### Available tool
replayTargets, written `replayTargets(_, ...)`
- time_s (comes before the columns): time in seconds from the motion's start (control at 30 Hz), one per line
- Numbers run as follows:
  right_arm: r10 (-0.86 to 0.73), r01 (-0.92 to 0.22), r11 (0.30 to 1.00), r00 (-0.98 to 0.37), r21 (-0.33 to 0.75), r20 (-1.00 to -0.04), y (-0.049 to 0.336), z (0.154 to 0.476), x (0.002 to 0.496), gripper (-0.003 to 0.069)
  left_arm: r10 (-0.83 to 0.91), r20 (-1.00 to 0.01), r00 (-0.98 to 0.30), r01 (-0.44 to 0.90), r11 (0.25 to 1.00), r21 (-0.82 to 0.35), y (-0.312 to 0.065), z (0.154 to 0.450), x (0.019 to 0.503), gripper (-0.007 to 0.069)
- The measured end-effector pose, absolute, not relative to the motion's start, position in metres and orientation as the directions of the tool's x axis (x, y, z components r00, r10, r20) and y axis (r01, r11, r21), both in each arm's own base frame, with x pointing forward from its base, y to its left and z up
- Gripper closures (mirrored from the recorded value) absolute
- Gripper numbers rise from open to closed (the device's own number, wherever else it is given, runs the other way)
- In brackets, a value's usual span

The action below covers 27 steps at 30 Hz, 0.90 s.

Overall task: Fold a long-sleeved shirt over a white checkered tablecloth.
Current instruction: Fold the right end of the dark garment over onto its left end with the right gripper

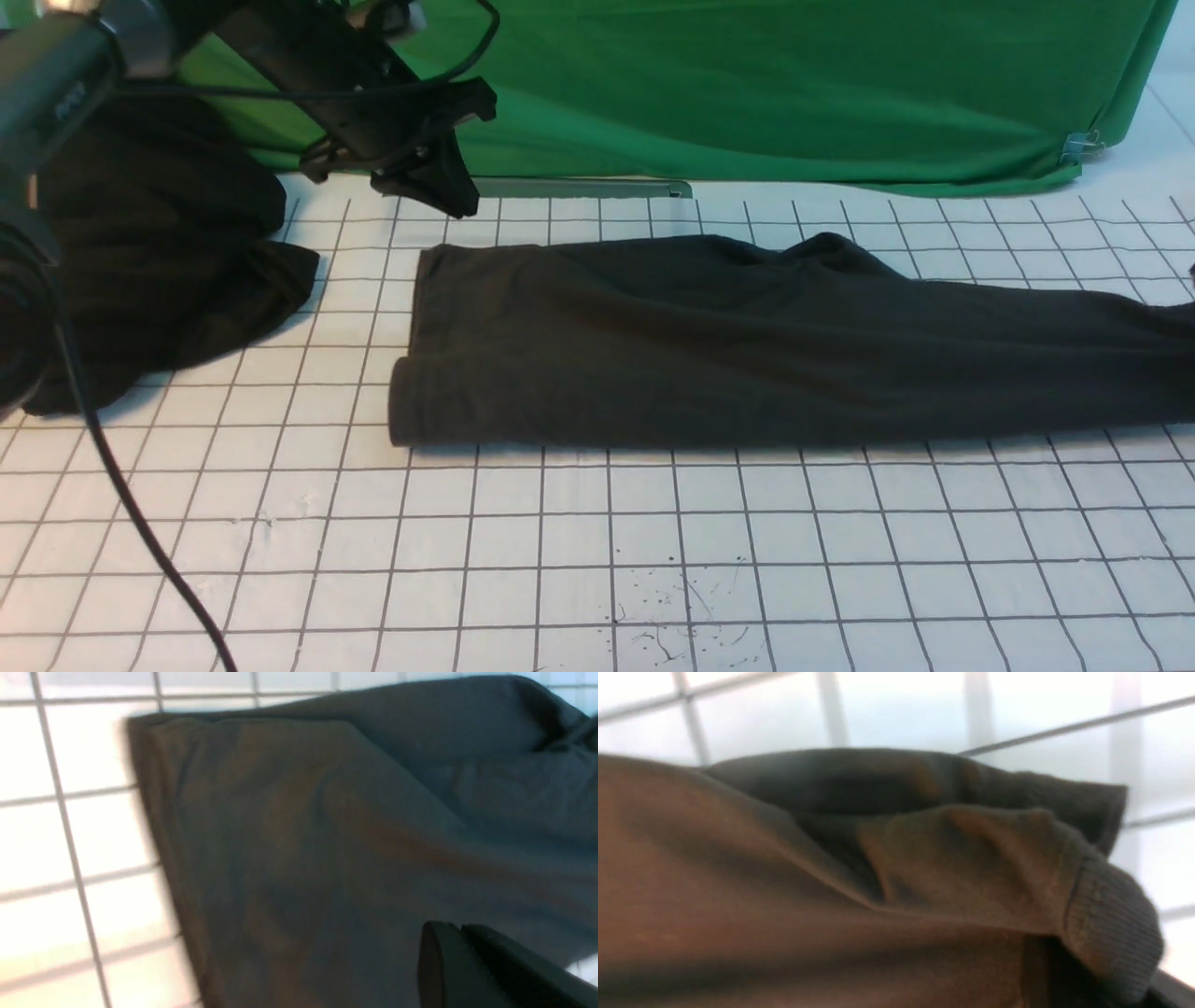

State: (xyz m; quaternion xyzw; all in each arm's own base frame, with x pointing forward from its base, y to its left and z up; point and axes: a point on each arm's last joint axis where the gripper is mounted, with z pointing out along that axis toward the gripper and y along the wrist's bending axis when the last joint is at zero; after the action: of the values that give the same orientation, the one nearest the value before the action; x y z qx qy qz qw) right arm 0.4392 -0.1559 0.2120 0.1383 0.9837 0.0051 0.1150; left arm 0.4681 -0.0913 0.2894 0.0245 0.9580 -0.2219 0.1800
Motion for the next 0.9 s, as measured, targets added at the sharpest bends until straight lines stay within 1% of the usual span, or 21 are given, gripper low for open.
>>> replayTargets(0.07,0.306,0.307,0.951,-0.918,0.037,-0.252,-0.17,0.233,0.431,0.0648,-0.002,-0.366,-0.93,0.157,0.901,-0.404,-0.089,0.303,0.45,0.0587)
replayTargets(0.1,0.309,0.31,0.95,-0.917,0.037,-0.254,-0.171,0.234,0.43,0.0648,0.005,-0.36,-0.933,0.16,0.902,-0.402,-0.089,0.302,0.448,0.0587)
replayTargets(0.13,0.325,0.327,0.944,-0.904,0.04,-0.278,-0.175,0.251,0.425,0.0648,0.028,-0.357,-0.934,0.178,0.902,-0.393,-0.087,0.307,0.434,0.0587)
replayTargets(0.17,0.325,0.327,0.944,-0.904,0.041,-0.278,-0.175,0.252,0.425,0.0648,0.032,-0.364,-0.931,0.184,0.902,-0.39,-0.087,0.31,0.433,0.0587)
replayTargets(0.2,0.336,0.333,0.941,-0.885,0.066,-0.322,-0.174,0.275,0.421,0.0648,0.057,-0.345,-0.937,0.194,0.905,-0.379,-0.081,0.309,0.42,0.0587)
replayTargets(0.27,0.34,0.326,0.94,-0.868,0.099,-0.362,-0.166,0.293,0.418,0.0648,0.07,-0.334,-0.94,0.199,0.908,-0.37,-0.075,0.308,0.412,0.0587)
replayTargets(0.33,0.325,0.288,0.946,-0.846,0.151,-0.423,-0.147,0.321,0.415,0.0648,0.068,-0.322,-0.944,0.189,0.913,-0.363,-0.061,0.305,0.405,0.0587)
replayTargets(0.37,0.323,0.283,0.946,-0.845,0.155,-0.427,-0.145,0.324,0.415,0.0648,0.066,-0.319,-0.945,0.186,0.913,-0.363,-0.06,0.304,0.405,0.0587)
replayTargets(0.43,0.266,0.188,0.961,-0.831,0.204,-0.489,-0.099,0.355,0.414,0.0648,0.032,-0.3,-0.954,0.146,0.92,-0.364,-0.042,0.298,0.403,0.0587)
replayTargets(0.47,0.263,0.177,0.961,-0.827,0.213,-0.497,-0.092,0.36,0.414,0.0648,0.023,-0.292,-0.956,0.134,0.921,-0.366,-0.038,0.296,0.403,0.0587)
replayTargets(0.57,0.18,0.058,0.968,-0.836,0.243,-0.519,-0.03,0.371,0.418,0.0635,-0.001,-0.278,-0.961,0.107,0.922,-0.372,-0.028,0.292,0.403,0.0587)
replayTargets(0.6,0.154,0.023,0.968,-0.839,0.249,-0.522,-0.011,0.371,0.419,0.0627,-0.006,-0.277,-0.961,0.102,0.922,-0.372,-0.027,0.291,0.403,0.0587)
replayTargets(0.67,0.097,-0.059,0.961,-0.843,0.271,-0.529,0.039,0.366,0.424,0.0604,-0.017,-0.295,-0.955,0.098,0.924,-0.369,-0.024,0.291,0.405,0.0587)
replayTargets(0.7,0.086,-0.076,0.958,-0.842,0.275,-0.532,0.05,0.365,0.425,0.0597,-0.019,-0.302,-0.953,0.098,0.925,-0.367,-0.024,0.291,0.405,0.0587)
replayTargets(0.73,0.055,-0.134,0.947,-0.828,0.292,-0.558,0.093,0.357,0.429,0.0585,-0.03,-0.336,-0.941,0.099,0.928,-0.36,-0.023,0.292,0.408,0.0587)
replayTargets(0.8,0.008,-0.229,0.92,-0.801,0.319,-0.599,0.151,0.344,0.431,0.0574,-0.055,-0.38,-0.923,0.094,0.926,-0.364,-0.023,0.294,0.413,0.0587)
replayTargets(0.83,0.008,-0.229,0.92,-0.801,0.319,-0.599,0.151,0.344,0.432,0.0573,-0.06,-0.387,-0.92,0.094,0.926,-0.365,-0.023,0.294,0.414,0.0587)
replayTargets(0.9,0.002,-0.279,0.895,-0.778,0.348,-0.628,0.195,0.331,0.431,0.057,-0.079,-0.406,-0.911,0.09,0.92,-0.38,-0.024,0.295,0.416,0.0587)
